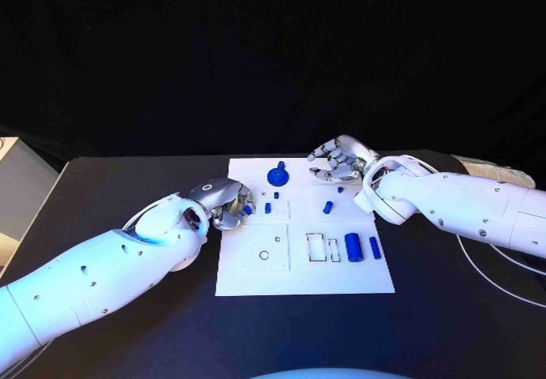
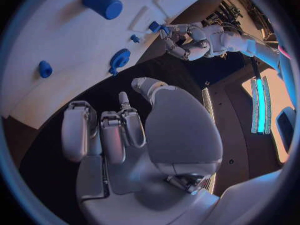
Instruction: Assemble the parts on the task board
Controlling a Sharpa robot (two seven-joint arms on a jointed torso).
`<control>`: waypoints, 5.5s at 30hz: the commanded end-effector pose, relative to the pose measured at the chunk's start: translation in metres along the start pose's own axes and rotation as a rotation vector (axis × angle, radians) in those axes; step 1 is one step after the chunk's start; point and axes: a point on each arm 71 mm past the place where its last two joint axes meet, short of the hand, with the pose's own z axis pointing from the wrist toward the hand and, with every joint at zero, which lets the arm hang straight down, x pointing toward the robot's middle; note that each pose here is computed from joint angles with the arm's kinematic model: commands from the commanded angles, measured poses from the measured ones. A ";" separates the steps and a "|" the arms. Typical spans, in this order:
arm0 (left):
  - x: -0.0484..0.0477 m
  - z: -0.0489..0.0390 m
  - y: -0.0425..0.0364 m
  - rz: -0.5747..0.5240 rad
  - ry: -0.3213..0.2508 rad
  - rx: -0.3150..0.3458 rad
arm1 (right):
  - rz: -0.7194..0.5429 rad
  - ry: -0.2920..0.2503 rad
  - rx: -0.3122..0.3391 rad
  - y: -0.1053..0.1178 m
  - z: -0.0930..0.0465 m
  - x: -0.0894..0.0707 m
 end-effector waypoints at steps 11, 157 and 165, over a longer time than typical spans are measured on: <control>-0.0010 -0.0003 -0.0042 -0.007 -0.001 -0.002 | -0.001 0.002 -0.011 0.000 0.000 0.000; -0.0370 0.0257 0.0301 -0.601 0.528 -0.457 | 0.140 -0.206 -0.098 0.023 0.028 -0.018; -0.0345 0.0286 0.0284 -0.595 0.541 -0.457 | 0.143 -0.201 -0.099 0.024 0.028 -0.017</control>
